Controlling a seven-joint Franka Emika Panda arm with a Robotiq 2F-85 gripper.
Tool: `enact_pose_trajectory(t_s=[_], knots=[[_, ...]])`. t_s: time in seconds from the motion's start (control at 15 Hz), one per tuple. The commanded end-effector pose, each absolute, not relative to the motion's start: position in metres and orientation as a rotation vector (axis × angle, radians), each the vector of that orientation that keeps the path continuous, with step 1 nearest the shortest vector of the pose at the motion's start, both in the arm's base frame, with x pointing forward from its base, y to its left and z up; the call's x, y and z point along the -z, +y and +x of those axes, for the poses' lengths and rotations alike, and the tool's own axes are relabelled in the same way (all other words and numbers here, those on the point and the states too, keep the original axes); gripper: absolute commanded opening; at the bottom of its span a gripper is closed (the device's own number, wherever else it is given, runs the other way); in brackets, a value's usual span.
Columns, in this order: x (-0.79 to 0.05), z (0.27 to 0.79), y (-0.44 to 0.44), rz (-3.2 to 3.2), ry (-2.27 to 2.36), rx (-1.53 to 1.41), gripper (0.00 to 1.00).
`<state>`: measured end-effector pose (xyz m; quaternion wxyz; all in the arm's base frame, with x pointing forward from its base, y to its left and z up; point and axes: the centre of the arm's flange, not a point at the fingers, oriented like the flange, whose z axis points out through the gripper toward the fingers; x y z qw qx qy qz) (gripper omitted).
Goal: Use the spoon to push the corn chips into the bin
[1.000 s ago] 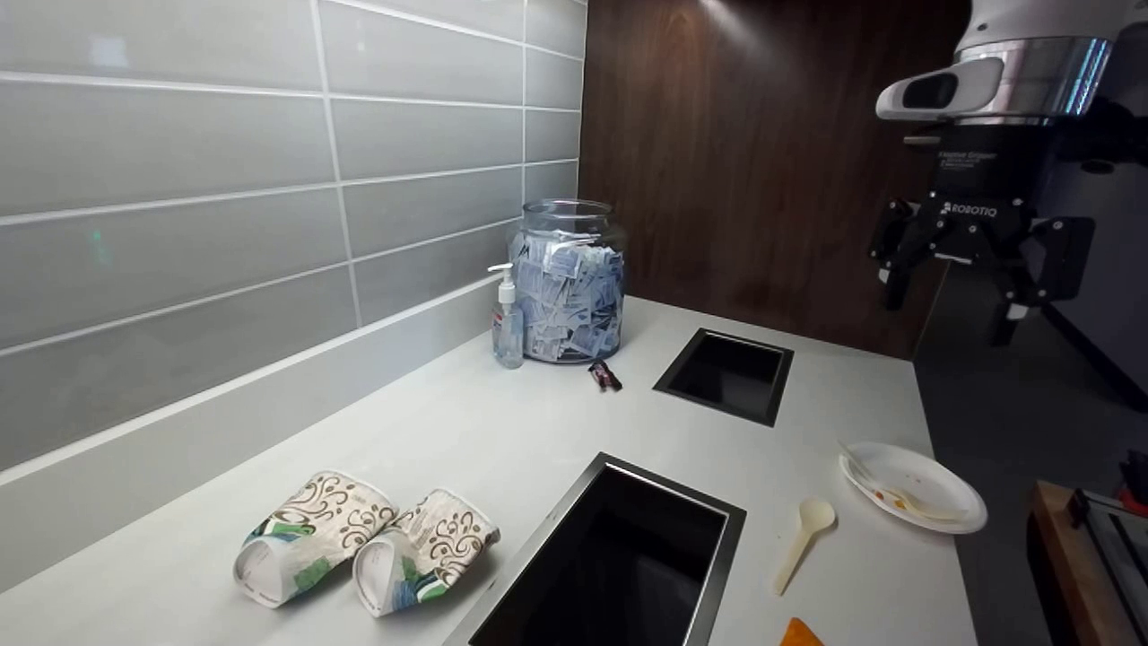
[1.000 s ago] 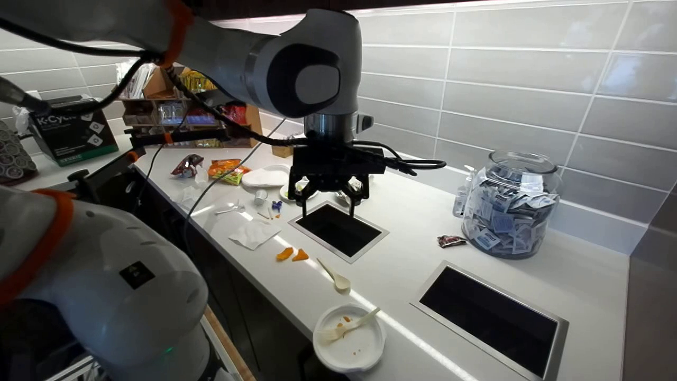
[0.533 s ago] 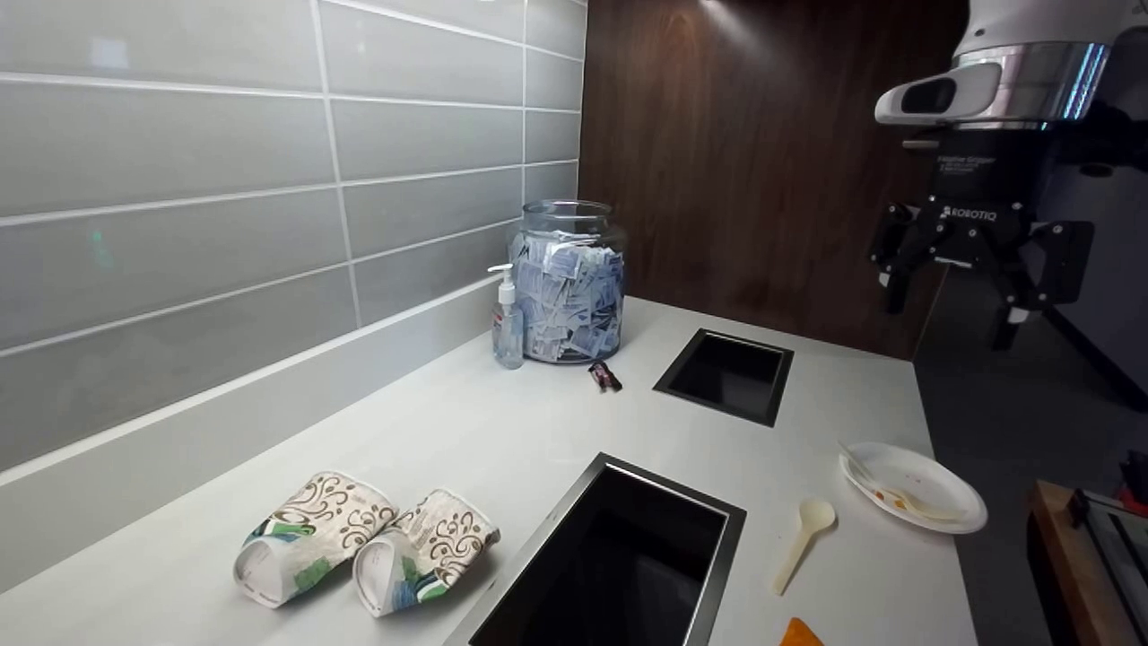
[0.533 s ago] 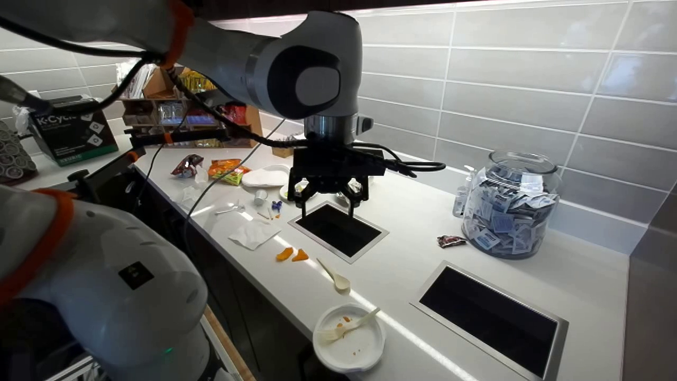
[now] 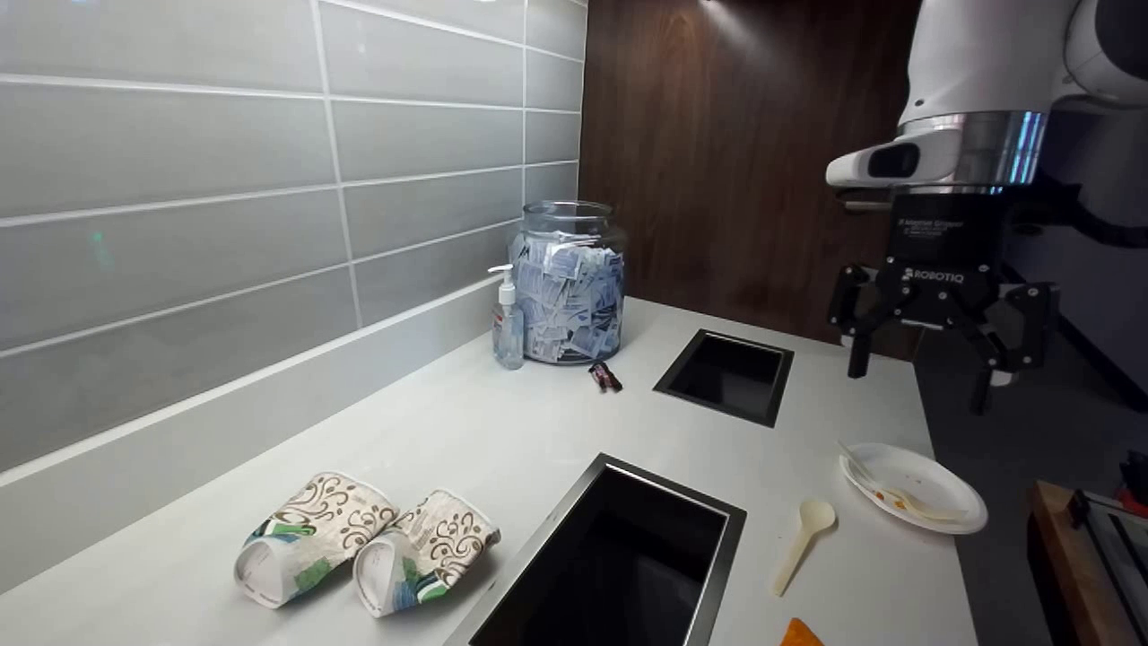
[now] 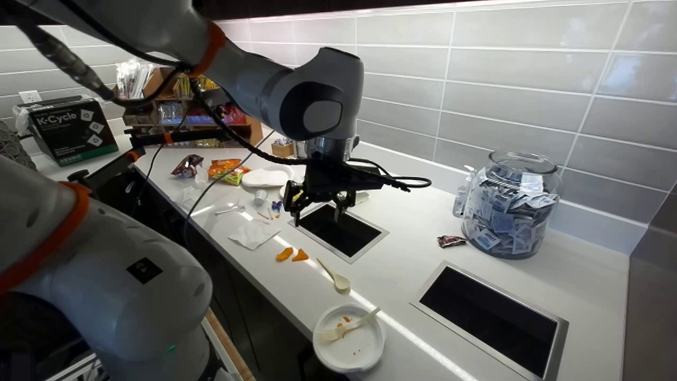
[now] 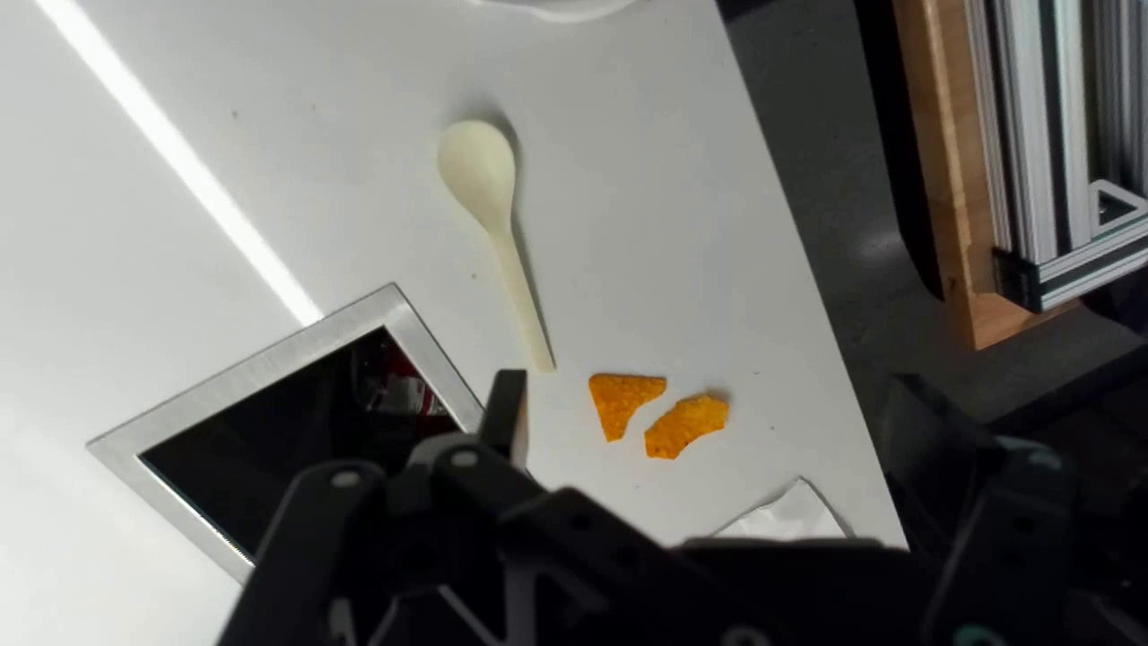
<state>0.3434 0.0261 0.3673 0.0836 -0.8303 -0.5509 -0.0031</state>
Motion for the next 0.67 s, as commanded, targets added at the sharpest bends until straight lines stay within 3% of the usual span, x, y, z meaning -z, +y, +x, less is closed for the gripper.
enact_pose_trajectory(t_s=[0.0,0.6], knots=[[-0.310,0.331,0.049,-2.434,-1.750,0.102,1.00],[-0.251,0.332,0.071,-2.161,-1.907,0.052,1.00]])
